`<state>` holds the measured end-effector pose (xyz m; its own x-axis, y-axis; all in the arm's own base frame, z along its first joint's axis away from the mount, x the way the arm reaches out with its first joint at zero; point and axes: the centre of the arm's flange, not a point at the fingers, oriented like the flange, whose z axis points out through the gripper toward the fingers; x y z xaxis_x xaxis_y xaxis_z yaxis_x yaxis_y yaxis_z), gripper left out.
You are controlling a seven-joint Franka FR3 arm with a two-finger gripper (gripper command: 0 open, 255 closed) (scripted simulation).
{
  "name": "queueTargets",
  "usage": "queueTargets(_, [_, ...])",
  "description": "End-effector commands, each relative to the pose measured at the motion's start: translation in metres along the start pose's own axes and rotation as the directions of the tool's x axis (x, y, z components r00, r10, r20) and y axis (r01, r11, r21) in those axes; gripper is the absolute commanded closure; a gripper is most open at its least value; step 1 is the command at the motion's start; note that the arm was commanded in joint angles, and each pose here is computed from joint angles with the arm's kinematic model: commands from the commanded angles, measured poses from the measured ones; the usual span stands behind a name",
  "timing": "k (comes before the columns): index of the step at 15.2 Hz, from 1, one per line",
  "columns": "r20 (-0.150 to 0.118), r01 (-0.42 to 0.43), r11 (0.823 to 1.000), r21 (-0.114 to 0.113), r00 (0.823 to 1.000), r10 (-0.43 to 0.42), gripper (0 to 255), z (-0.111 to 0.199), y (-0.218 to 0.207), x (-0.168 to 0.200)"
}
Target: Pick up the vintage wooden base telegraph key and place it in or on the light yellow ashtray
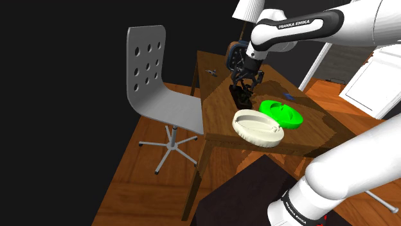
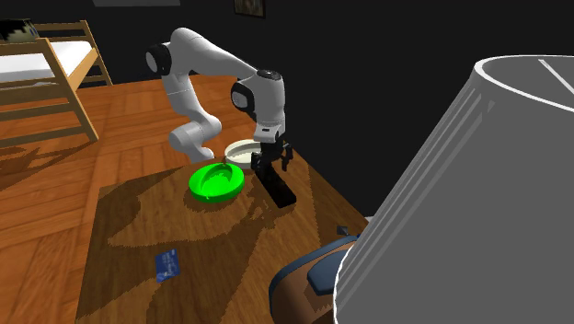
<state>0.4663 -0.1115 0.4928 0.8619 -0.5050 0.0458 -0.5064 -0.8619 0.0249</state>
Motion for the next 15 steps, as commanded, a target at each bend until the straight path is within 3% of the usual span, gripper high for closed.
queueTargets(1, [0.000,0.000,1.000,0.000,1.000,0.000,0,0.000,0.000,0.000])
queueTargets(2, [0.000,0.000,1.000,0.000,1.000,0.000,255,0.000,0.000,0.000])
queueTargets(11, [0.000,0.000,1.000,0.000,1.000,0.000,255,0.000,0.000,0.000])
queueTargets(15, [0.000,0.000,1.000,0.000,1.000,0.000,255,-0.021,0.001,0.001])
